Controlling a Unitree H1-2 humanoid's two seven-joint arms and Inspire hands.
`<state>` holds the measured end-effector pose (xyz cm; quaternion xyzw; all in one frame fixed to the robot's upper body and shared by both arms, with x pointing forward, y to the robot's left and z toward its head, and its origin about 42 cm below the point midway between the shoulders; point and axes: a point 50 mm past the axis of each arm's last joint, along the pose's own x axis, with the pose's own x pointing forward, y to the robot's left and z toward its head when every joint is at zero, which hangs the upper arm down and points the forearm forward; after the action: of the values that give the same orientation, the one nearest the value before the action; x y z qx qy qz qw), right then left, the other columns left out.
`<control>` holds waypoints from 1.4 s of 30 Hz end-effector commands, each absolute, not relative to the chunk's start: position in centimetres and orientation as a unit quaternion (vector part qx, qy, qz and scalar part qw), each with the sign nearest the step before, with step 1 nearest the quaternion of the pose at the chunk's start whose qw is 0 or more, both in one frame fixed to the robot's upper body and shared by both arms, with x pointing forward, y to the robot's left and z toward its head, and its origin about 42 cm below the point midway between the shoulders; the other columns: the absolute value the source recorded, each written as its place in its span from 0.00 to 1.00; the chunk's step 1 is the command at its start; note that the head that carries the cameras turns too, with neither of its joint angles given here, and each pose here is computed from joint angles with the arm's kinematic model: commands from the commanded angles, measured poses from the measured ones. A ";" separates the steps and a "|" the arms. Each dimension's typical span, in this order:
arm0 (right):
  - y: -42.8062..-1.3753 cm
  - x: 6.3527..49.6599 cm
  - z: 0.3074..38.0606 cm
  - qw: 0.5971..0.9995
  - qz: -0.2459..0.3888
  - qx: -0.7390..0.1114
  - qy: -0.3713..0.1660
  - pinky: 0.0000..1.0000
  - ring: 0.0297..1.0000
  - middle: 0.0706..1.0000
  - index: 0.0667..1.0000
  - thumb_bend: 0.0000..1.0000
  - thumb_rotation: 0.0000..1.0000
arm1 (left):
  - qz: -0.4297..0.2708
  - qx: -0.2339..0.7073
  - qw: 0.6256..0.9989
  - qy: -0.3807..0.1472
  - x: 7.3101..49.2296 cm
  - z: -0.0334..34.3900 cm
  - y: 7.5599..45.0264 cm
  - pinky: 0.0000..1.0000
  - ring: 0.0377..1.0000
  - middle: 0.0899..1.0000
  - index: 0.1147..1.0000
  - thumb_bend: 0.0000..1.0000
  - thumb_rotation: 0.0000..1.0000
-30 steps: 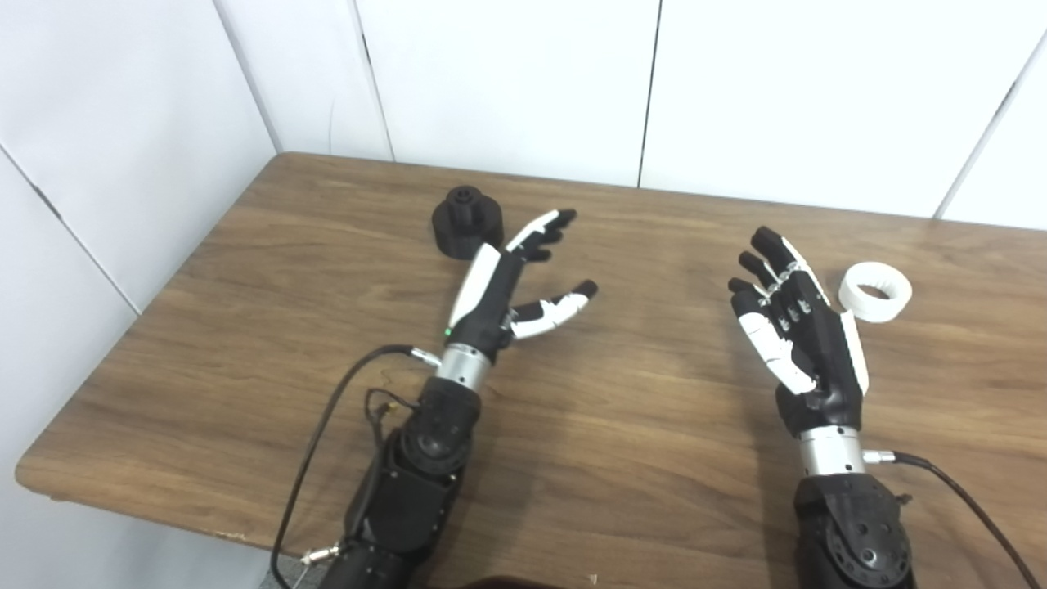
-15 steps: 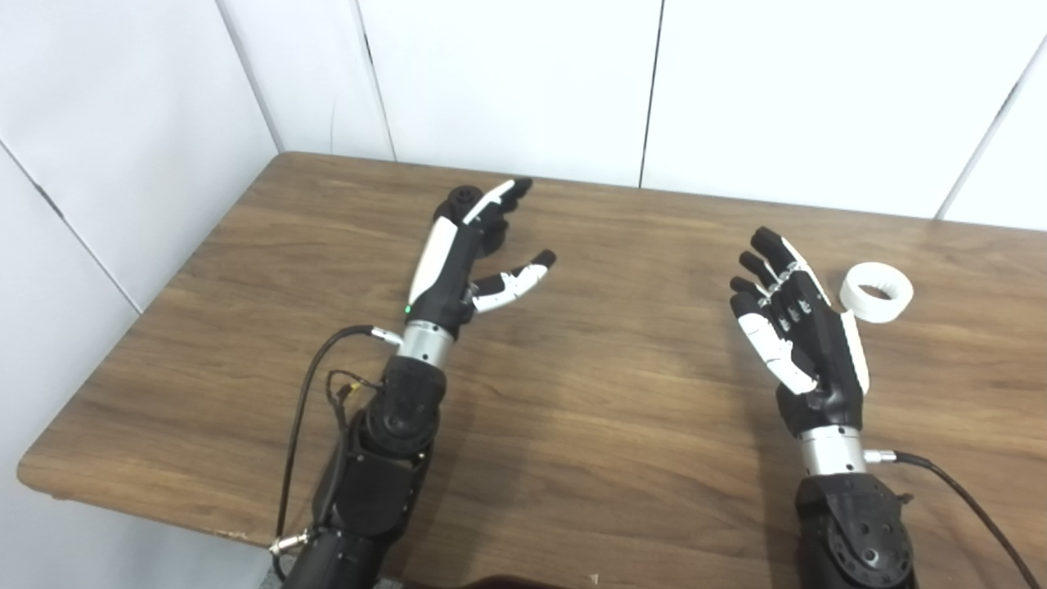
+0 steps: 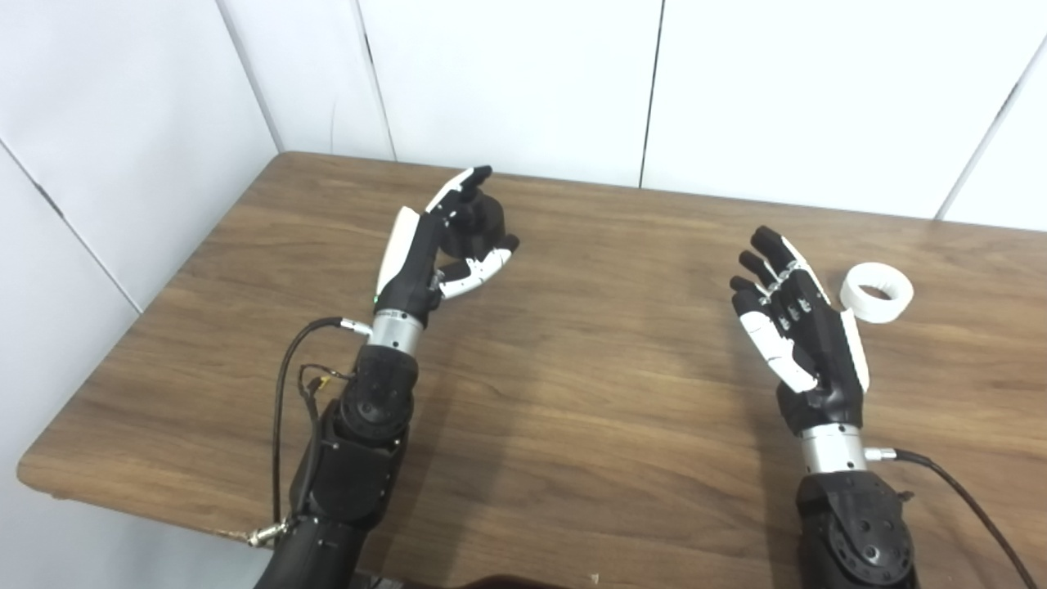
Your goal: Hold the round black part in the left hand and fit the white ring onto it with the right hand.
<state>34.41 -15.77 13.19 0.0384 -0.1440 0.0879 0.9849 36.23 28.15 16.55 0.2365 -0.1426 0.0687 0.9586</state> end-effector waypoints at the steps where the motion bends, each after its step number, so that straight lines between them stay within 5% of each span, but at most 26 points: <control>1: -17.4 32.9 9.6 0.992 0.076 0.034 -0.098 0.80 0.88 0.90 0.86 0.58 0.43 | 0.091 0.256 0.946 -0.178 37.7 19.1 29.4 0.76 0.87 0.90 0.85 0.53 0.24; 28: -17.6 32.6 9.3 0.992 0.075 0.033 -0.096 0.79 0.88 0.90 0.85 0.59 0.43 | 0.140 0.364 0.904 -0.173 39.0 21.0 36.7 0.88 0.92 0.91 0.87 0.53 0.30; 33: -17.5 32.5 9.3 0.992 0.075 0.039 -0.095 0.78 0.88 0.90 0.85 0.59 0.42 | 0.144 0.396 0.893 -0.157 39.1 21.2 37.5 0.92 0.96 0.93 0.87 0.57 0.39; 42: -17.5 32.4 9.3 0.992 0.071 0.041 -0.094 0.78 0.87 0.90 0.85 0.60 0.43 | 0.126 0.442 0.880 -0.119 39.3 21.2 38.3 1.00 1.00 0.98 0.91 0.81 0.67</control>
<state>34.65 -15.99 13.24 0.0401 -0.1505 0.0888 0.9838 37.94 37.57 18.19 0.4202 -0.0890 0.1150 0.8957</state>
